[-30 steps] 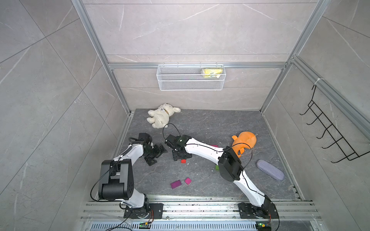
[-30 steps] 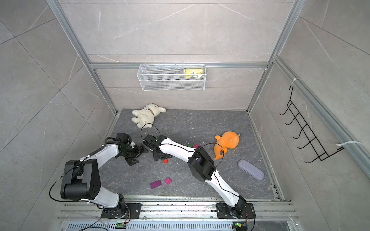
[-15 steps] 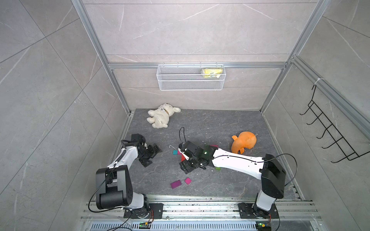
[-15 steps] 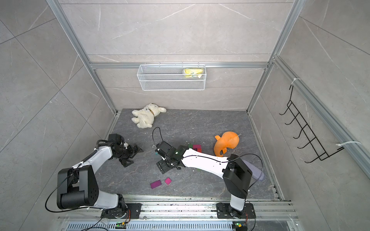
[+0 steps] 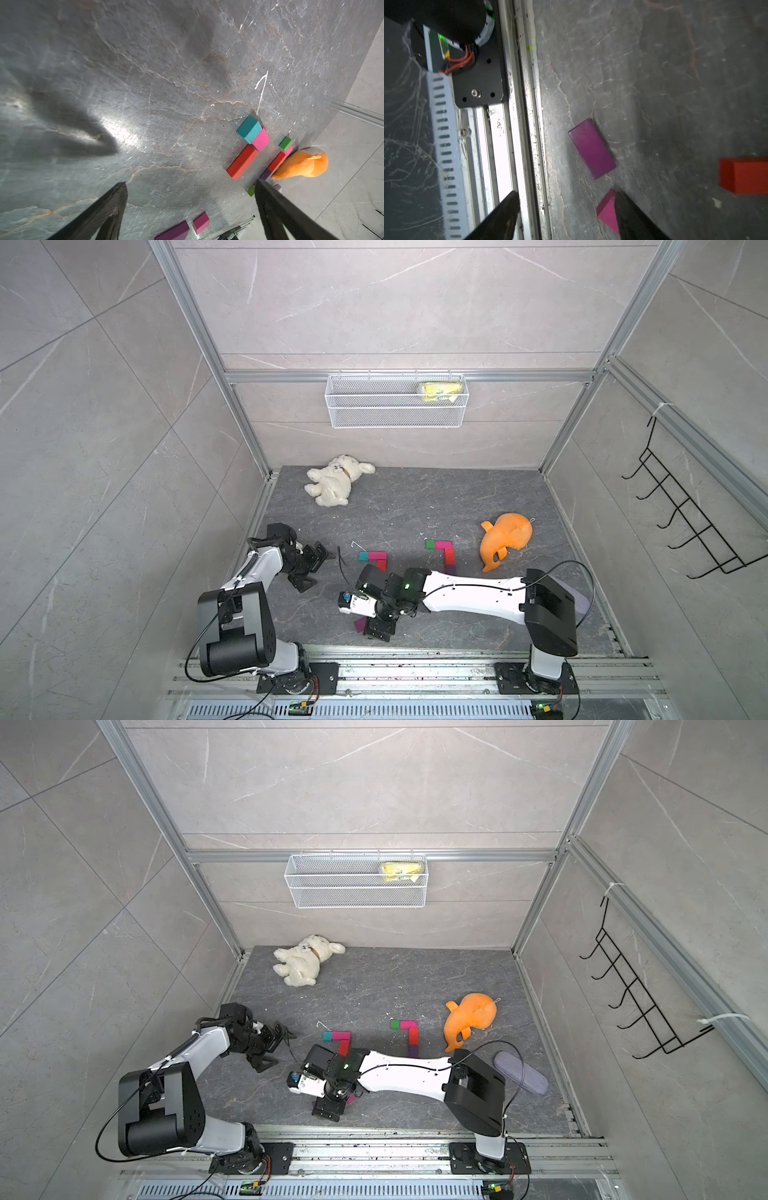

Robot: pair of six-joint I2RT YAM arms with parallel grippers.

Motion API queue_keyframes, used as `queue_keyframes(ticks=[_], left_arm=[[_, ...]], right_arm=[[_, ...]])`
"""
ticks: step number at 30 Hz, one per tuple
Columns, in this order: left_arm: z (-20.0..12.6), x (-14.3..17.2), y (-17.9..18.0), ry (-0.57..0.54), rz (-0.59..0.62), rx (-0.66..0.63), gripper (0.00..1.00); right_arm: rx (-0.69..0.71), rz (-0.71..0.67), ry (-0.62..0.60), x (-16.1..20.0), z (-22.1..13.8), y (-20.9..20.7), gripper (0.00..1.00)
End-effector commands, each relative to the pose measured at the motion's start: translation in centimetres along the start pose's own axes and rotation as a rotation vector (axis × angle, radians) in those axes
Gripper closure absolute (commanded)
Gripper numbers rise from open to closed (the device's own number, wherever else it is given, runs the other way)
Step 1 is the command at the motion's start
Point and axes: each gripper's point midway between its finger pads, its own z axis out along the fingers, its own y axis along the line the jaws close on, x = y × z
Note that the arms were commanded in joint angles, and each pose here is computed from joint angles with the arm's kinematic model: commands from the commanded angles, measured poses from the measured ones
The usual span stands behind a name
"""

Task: Assemble the number 7 with building blocks
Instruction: Pick up the building block from the center of the board.

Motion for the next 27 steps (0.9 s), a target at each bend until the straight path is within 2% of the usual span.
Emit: queue_keyframes(ticks=[1, 12, 27], left_arm=[[-0.4, 0.4, -0.6, 0.014, -0.020, 0.039, 0.00], [-0.5, 0.6, -0.3, 0.017, -0.044, 0.053, 0.00], [-0.8, 0.3, 0.0, 0.010, -0.062, 0.067, 0.00]], right_arm=[[0.000, -0.088, 0.008, -0.5, 1.2, -0.3, 0.27], [0.023, -0.184, 0.033, -1.5, 3.7, -1.5, 0.28], [0.051, -0.238, 0.143, 0.6, 6.6, -2.9, 0.32]])
